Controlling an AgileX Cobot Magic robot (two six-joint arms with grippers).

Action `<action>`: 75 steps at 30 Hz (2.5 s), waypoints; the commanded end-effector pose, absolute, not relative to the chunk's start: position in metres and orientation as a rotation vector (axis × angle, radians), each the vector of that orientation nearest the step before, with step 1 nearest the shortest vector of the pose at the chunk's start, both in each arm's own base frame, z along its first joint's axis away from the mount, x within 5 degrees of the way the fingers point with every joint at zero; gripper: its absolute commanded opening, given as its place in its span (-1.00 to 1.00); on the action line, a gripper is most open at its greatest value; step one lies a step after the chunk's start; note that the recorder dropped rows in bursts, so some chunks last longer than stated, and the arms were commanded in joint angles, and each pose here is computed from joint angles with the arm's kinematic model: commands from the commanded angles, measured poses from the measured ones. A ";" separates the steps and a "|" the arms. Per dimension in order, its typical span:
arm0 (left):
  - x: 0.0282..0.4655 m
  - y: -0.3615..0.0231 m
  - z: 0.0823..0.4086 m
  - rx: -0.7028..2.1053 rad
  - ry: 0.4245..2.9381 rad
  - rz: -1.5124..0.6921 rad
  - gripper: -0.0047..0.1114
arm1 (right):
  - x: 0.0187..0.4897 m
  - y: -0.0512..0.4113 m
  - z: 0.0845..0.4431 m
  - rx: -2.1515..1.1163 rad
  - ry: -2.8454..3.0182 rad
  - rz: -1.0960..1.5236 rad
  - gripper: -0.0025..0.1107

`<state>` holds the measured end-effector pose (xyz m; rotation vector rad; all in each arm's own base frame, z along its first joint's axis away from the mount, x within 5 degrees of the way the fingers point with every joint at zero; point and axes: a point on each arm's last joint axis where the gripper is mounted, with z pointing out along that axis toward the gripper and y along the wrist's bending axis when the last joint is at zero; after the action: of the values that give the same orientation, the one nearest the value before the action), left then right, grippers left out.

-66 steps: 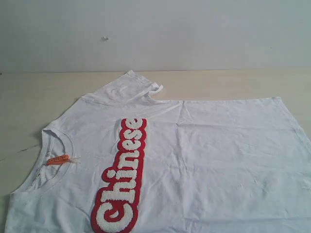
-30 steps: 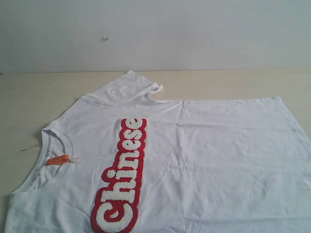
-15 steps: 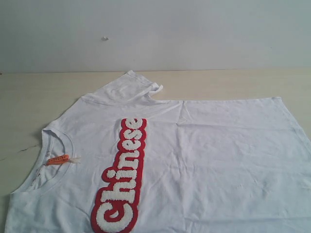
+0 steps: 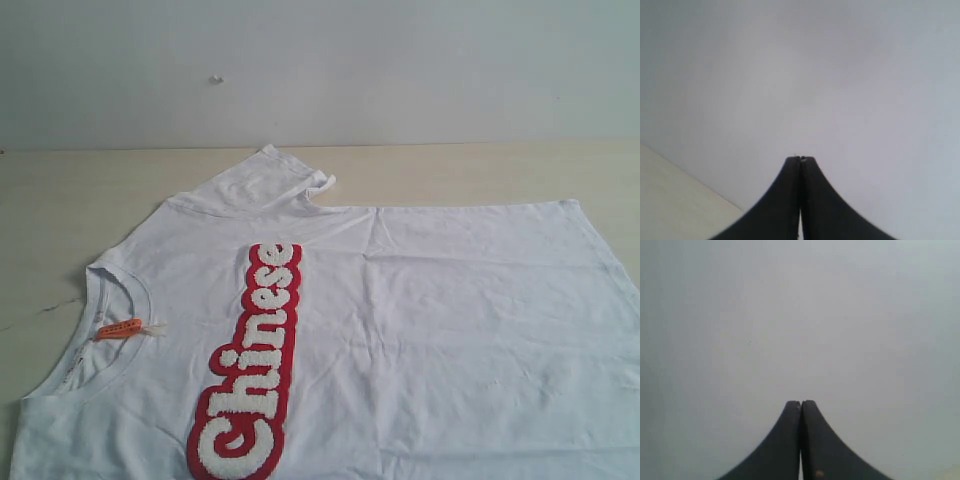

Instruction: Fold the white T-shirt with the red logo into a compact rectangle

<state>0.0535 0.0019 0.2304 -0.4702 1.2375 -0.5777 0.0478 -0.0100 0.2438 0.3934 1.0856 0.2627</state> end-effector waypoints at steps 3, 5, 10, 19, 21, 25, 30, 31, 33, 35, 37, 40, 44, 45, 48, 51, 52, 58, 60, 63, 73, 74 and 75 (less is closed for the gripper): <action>0.054 0.001 0.228 -0.543 1.232 -0.686 -0.92 | 0.048 -0.010 0.240 0.433 1.105 0.298 -0.96; 0.053 -0.001 0.234 -0.513 1.284 -0.662 -0.92 | 0.048 -0.010 0.246 0.447 1.146 0.296 -0.96; 0.047 -0.003 0.257 -0.409 1.355 -0.598 -0.92 | 0.045 -0.009 0.261 0.424 1.225 0.235 -0.96; 0.055 -0.008 0.299 -0.205 1.502 -0.463 -0.92 | 0.052 -0.010 0.287 0.370 1.329 0.134 -0.96; 0.060 -0.010 0.307 -0.146 1.556 -0.421 -0.92 | 0.055 -0.011 0.294 0.351 1.347 0.106 -0.96; 0.070 -0.014 0.321 -0.029 1.671 -0.334 -0.92 | 0.060 -0.011 0.307 0.305 1.392 0.063 -0.96; 0.085 -0.020 0.333 0.091 1.811 -0.259 -0.92 | 0.070 -0.008 0.319 0.184 1.526 0.006 -0.96; 0.088 -0.022 0.335 0.126 1.839 -0.250 -0.92 | 0.073 -0.007 0.320 0.148 1.566 -0.009 -0.96; 0.094 -0.027 0.339 0.213 1.887 -0.233 -0.92 | 0.079 -0.005 0.322 0.075 1.643 -0.035 -0.96; 0.101 -0.034 0.339 0.315 1.935 -0.237 -0.92 | 0.085 -0.003 0.323 0.022 1.716 -0.038 -0.96; 0.107 -0.043 0.337 0.412 1.968 -0.264 -0.92 | 0.091 -0.001 0.325 -0.029 1.774 -0.045 -0.96; 0.116 -0.058 0.333 0.639 2.009 -0.292 -0.92 | 0.101 0.002 0.323 -0.124 1.874 -0.065 -0.96; 0.132 -0.073 0.322 0.951 2.079 -0.259 -0.92 | 0.117 0.009 0.319 -0.350 1.995 -0.122 -0.96; 0.136 -0.074 0.320 0.993 2.088 -0.248 -0.92 | 0.119 0.009 0.319 -0.386 2.013 -0.131 -0.96; 0.154 -0.085 0.307 1.272 2.098 -0.177 -0.92 | 0.135 0.016 0.318 -0.638 2.121 -0.183 -0.96; 0.171 -0.094 0.301 1.521 2.087 -0.090 -0.92 | 0.157 0.023 0.315 -0.841 2.233 -0.196 -0.96; 0.177 -0.096 0.299 1.570 2.082 -0.081 -0.92 | 0.165 0.024 0.316 -0.884 2.263 -0.196 -0.96; 0.210 -0.108 0.279 1.765 2.076 -0.048 -0.92 | 0.202 0.029 0.301 -1.120 2.321 -0.219 -0.96; 0.225 -0.112 0.278 1.787 2.078 -0.016 -0.92 | 0.209 0.030 0.290 -1.236 2.342 -0.218 -0.96; 0.244 -0.111 0.282 1.691 2.145 -0.096 -0.92 | 0.214 0.031 0.284 -1.292 2.353 -0.214 -0.96; 0.279 -0.072 0.274 1.111 2.438 -0.639 -0.92 | 0.215 0.031 0.284 -1.284 2.364 -0.209 -0.96; 0.278 -0.073 0.269 1.176 2.431 -0.641 -0.92 | 0.216 0.031 0.284 -1.285 2.366 -0.208 -0.96; 0.277 -0.074 0.266 1.239 2.415 -0.619 -0.92 | 0.216 0.031 0.284 -1.285 2.366 -0.208 -0.96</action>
<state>0.2786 -0.0712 0.2715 1.1669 2.4247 -0.5616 0.2142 0.0312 0.2824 -1.2818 2.3660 -0.2047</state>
